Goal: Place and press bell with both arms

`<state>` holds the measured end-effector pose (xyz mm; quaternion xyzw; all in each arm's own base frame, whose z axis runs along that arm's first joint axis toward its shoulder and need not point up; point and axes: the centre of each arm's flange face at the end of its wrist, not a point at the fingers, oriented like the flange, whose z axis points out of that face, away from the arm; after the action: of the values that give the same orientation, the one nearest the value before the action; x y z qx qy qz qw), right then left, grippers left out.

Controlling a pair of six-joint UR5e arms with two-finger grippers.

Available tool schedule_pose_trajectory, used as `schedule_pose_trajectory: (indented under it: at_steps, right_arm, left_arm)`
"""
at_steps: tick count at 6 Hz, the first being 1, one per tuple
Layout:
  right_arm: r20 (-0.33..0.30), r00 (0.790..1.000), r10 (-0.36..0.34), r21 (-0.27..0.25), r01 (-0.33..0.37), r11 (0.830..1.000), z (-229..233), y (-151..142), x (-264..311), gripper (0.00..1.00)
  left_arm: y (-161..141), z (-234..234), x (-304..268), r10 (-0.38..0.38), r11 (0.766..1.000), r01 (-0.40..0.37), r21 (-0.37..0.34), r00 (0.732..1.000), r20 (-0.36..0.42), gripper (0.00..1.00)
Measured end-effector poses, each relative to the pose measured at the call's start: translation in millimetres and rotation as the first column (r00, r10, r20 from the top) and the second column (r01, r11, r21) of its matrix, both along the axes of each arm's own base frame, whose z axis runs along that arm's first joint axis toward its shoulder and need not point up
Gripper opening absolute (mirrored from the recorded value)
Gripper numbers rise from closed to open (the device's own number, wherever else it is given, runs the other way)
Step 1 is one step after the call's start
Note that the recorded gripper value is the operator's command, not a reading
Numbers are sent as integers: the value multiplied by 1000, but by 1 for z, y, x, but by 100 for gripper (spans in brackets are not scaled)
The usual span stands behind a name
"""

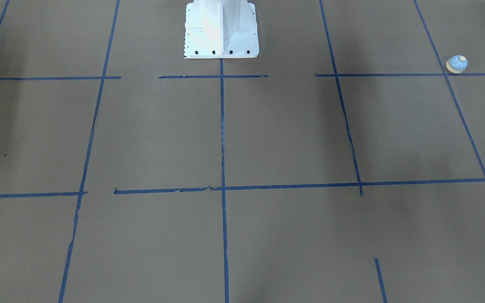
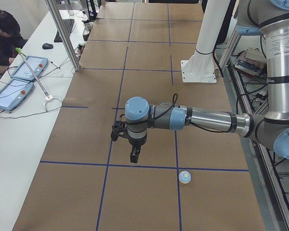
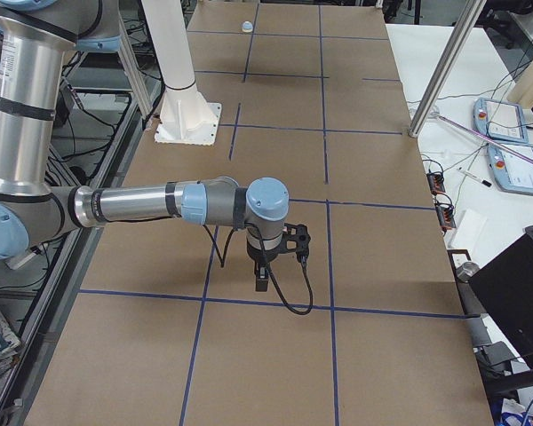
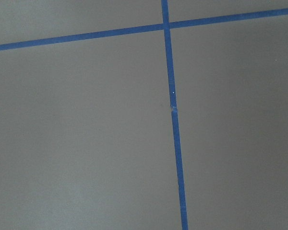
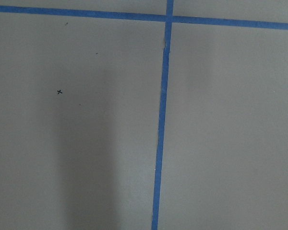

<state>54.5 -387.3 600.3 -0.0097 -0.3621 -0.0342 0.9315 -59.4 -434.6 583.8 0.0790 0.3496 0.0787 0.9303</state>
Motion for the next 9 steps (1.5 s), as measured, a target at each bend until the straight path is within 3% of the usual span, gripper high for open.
schedule_pose_trajectory:
  at_steps: [1,2,3,4,6,9]
  right_arm:
    - [0,1000,0,5,0,1000,-2,0,0,100]
    - [0,1000,0,8,0,1000,-4,-1,0,100]
    - [0,1000,-1,9,1,1000,-4,-1,0,100]
    - [1,1000,-1,10,1,1000,-4,-1,0,100]
    - [1,1000,-2,11,2,1000,-4,-1,0,100]
    - [-1,1000,-3,13,3,1000,-4,-1,0,100]
  left_arm:
    - [-7,-11,2,3,998,-3,66,1000,-5,100]
    - [-4,-11,18,34,996,-31,78,999,-28,100]
    - [4,-4,56,66,997,-64,35,996,-65,100]
    - [26,11,92,59,998,-60,-15,996,-71,100]
    - [106,54,138,31,997,-34,-68,998,-53,100]
    - [178,133,154,147,981,-142,-135,989,32,100]
